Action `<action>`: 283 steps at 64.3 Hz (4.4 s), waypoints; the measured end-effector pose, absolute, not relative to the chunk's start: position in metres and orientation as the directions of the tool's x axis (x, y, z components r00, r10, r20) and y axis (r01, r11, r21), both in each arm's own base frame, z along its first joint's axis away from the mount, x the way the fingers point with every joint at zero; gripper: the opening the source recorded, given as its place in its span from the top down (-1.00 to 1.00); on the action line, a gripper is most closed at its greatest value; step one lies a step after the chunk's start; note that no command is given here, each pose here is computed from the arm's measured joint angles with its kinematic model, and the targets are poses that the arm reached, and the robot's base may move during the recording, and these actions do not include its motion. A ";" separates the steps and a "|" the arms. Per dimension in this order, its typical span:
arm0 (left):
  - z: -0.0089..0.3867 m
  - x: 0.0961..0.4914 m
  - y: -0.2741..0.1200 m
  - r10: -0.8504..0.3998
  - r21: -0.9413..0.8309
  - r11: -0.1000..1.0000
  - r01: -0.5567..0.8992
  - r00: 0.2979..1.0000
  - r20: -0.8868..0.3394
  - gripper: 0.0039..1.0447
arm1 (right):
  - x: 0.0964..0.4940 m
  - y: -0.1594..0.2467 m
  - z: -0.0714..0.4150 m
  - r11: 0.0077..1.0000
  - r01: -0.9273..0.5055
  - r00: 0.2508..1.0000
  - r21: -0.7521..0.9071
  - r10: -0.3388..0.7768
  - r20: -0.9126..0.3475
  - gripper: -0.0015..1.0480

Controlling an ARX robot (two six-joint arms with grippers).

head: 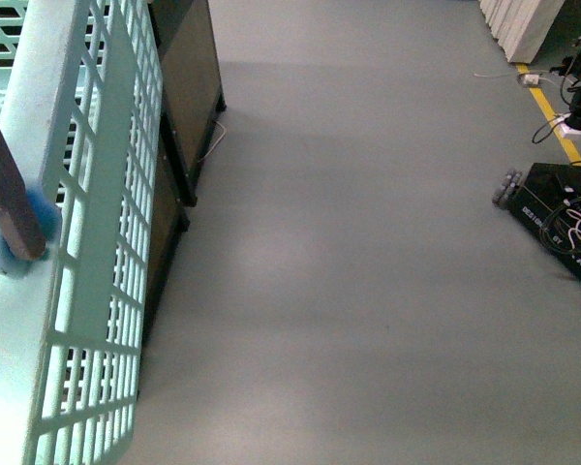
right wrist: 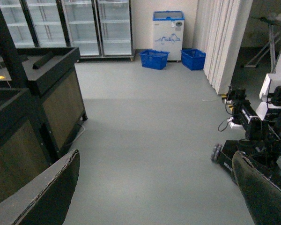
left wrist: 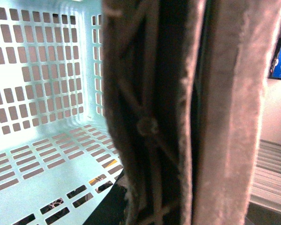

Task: Pick mango and avocado into basket

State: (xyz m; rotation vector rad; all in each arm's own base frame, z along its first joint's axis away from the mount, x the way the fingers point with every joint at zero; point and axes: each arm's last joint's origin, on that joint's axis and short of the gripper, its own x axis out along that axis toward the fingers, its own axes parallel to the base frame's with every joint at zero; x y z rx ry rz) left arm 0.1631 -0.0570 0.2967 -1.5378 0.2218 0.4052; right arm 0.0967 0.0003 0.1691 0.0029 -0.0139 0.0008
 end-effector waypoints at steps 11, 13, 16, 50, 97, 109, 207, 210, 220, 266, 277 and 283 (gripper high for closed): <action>0.297 0.163 -0.057 0.117 -0.922 -0.015 -0.387 0.915 -0.386 0.73 | 0.097 0.000 0.169 1.000 -0.001 1.000 0.003 0.001 0.012 -0.83; 0.297 0.163 -0.057 0.116 -0.921 -0.016 -0.389 0.914 -0.388 0.73 | 0.097 0.000 0.169 1.000 -0.001 1.000 0.003 0.001 0.012 -0.83; 0.297 0.163 -0.057 0.116 -0.921 -0.014 -0.390 0.914 -0.389 0.73 | 0.097 0.000 0.169 1.000 -0.001 1.000 0.003 0.001 0.013 -0.83; 0.297 0.163 -0.057 0.118 -0.922 -0.015 -0.387 0.915 -0.386 0.73 | 0.097 0.000 0.169 1.000 -0.003 1.000 0.003 0.003 0.013 -0.83; 0.297 0.163 -0.057 0.118 -0.922 -0.014 -0.387 0.915 -0.386 0.73 | 0.097 0.000 0.169 1.000 -0.002 1.000 0.003 0.002 0.012 -0.83; 0.298 0.163 -0.057 0.118 -0.922 -0.014 -0.386 0.915 -0.385 0.73 | 0.097 0.000 0.169 1.000 -0.001 1.000 0.003 0.001 0.014 -0.83; 0.298 0.163 -0.056 0.121 -0.923 -0.013 -0.385 0.915 -0.384 0.73 | 0.097 0.000 0.169 1.000 -0.002 1.000 0.003 0.002 0.013 -0.83; 0.298 0.163 -0.056 0.120 -0.923 -0.013 -0.386 0.915 -0.384 0.73 | 0.097 0.000 0.169 1.000 -0.003 1.000 0.003 0.003 0.013 -0.83; 0.298 0.163 -0.057 0.119 -0.922 -0.014 -0.387 0.915 -0.386 0.73 | 0.097 0.000 0.169 1.000 -0.002 1.000 0.003 0.002 0.014 -0.83; 0.301 0.176 -0.063 0.042 -0.788 0.302 -0.536 0.834 -0.551 0.73 | 0.097 0.000 0.169 1.000 -0.005 1.000 0.003 0.005 0.013 -0.83; 0.290 0.226 -0.095 -0.024 -0.713 0.454 -0.534 0.793 -0.609 0.73 | 0.097 0.000 0.169 1.000 -0.005 1.000 0.003 0.005 0.013 -0.83; 0.297 0.261 -0.131 -0.097 -0.710 0.514 -0.480 0.791 -0.605 0.73 | 0.097 0.000 0.169 1.000 -0.002 1.000 0.003 0.002 0.013 -0.83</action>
